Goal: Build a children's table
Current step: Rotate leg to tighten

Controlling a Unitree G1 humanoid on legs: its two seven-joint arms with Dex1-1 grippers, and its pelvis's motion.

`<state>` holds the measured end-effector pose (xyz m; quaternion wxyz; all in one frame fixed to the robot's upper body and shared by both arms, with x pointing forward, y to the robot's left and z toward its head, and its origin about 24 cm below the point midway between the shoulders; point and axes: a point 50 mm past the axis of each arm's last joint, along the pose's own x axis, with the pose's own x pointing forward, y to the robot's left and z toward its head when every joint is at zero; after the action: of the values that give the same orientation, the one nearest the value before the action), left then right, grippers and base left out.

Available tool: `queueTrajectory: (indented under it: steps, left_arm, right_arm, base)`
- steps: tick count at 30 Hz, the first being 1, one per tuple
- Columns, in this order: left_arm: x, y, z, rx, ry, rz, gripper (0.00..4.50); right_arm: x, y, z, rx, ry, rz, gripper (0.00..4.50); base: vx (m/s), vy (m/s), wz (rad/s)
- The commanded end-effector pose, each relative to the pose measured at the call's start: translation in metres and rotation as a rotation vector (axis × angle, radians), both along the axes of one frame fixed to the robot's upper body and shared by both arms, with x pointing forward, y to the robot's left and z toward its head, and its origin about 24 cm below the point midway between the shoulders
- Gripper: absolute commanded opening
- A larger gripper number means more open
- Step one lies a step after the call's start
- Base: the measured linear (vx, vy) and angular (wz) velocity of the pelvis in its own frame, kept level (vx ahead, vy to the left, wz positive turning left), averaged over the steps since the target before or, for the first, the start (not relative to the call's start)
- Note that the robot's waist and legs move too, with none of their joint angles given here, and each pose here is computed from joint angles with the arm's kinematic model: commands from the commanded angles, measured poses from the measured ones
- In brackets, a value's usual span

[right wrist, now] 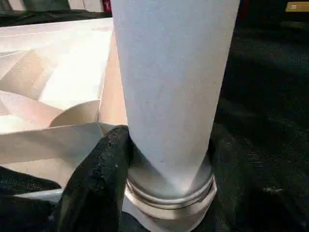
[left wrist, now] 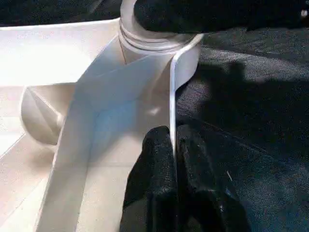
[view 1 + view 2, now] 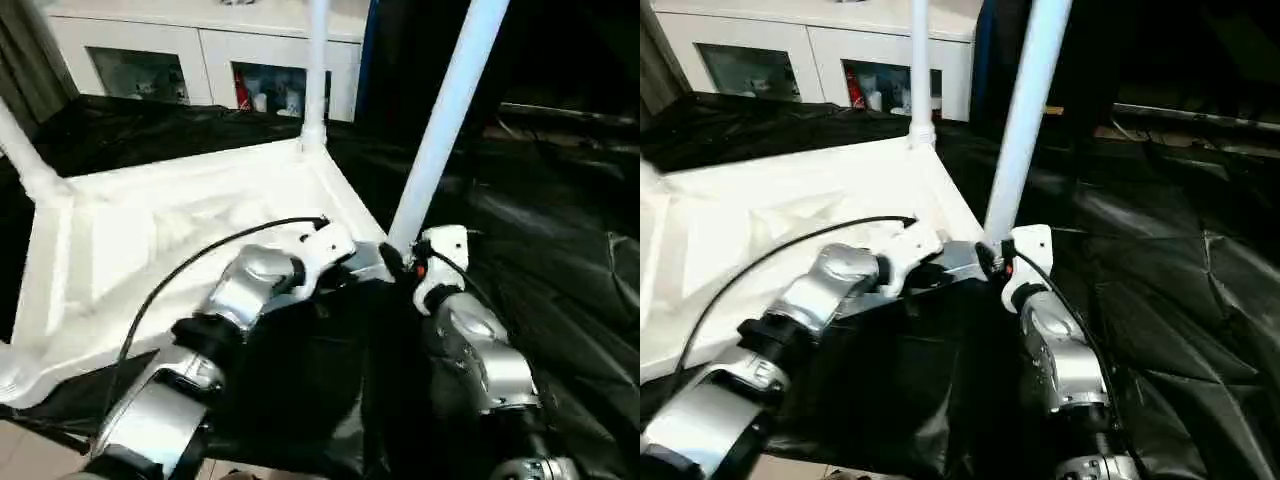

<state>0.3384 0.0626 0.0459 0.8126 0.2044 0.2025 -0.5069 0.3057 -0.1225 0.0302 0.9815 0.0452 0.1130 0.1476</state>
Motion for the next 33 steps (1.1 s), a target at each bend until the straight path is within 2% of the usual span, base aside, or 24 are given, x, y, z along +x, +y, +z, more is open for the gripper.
queueTrajectory:
  steps: [1, 2, 3, 6, 9, 11, 12, 13, 17, 24, 25, 28, 30, 33]
  left_arm:
    - [-0.007, -0.01, -0.005, -0.048, 0.021, -0.034, 0.0]
    - [-0.009, -0.009, -0.006, -0.045, 0.029, -0.062, 0.0]
    - [-0.011, -0.001, -0.007, -0.034, 0.037, -0.095, 0.0]
    - [-0.011, 0.009, -0.007, -0.026, 0.04, -0.107, 0.0]
    - [-0.012, 0.014, -0.006, -0.026, 0.041, -0.132, 0.0]
    - [-0.015, 0.019, -0.006, -0.03, 0.041, -0.181, 0.0]
    - [-0.02, 0.026, -0.005, -0.03, 0.05, -0.257, 0.0]
    - [-0.02, 0.026, -0.005, -0.03, 0.05, -0.257, 0.0]
    - [-0.028, 0.038, -0.004, -0.038, 0.112, -0.336, 0.0]
    - [-0.034, 0.044, -0.002, -0.06, 0.152, -0.388, 0.0]
    - [-0.035, 0.044, -0.002, -0.062, 0.155, -0.393, 0.0]
    - [-0.036, 0.046, -0.002, -0.062, 0.163, -0.401, 0.0]
    - [-0.037, 0.047, -0.002, -0.061, 0.163, -0.399, 0.0]
    - [-0.036, 0.048, -0.003, -0.058, 0.159, -0.39, 0.0]
  right_arm:
    - [-0.013, 0.014, -0.025, -0.007, 0.139, 0.094, 2.98]
    - [-0.013, 0.014, -0.024, -0.021, 0.129, 0.128, 3.13]
    - [-0.013, 0.01, -0.019, -0.048, 0.104, 0.215, 3.13]
    - [-0.012, -0.002, -0.012, -0.074, 0.075, 0.297, 3.13]
    - [-0.012, -0.009, -0.007, -0.067, 0.062, 0.347, 3.13]
    - [-0.013, -0.017, -0.002, -0.06, 0.05, 0.41, 3.13]
    - [-0.015, -0.028, 0.006, -0.058, 0.035, 0.505, 3.13]
    - [-0.015, -0.028, 0.006, -0.058, 0.035, 0.505, 3.13]
    - [-0.019, -0.039, 0.017, -0.067, 0.02, 0.657, 3.13]
    - [-0.026, -0.041, 0.021, -0.038, 0.037, 0.806, 3.13]
    - [-0.027, -0.041, 0.021, -0.034, 0.041, 0.823, 2.98]
    - [-0.028, -0.041, 0.021, -0.03, 0.05, 0.851, 2.98]
    - [-0.029, -0.04, 0.02, -0.029, 0.052, 0.857, 2.68]
    - [-0.029, -0.039, 0.019, -0.02, 0.05, 0.857, 2.61]
  base:
    - [0.0, 0.0, 0.0]
    - [0.0, 0.0, 0.0]
    - [0.0, 0.0, 0.0]
    - [0.0, 0.0, 0.0]
    - [0.0, 0.0, 0.0]
    - [0.0, 0.0, 0.0]
    - [0.0, 0.0, 0.0]
    - [0.0, 0.0, 0.0]
    - [0.064, -0.038, 0.05]
    - [0.018, -0.007, 0.0]
    - [0.0, 0.0, 0.0]
    - [0.0, 0.0, 0.0]
    - [0.0, 0.0, 0.0]
    - [0.0, 0.0, 0.0]
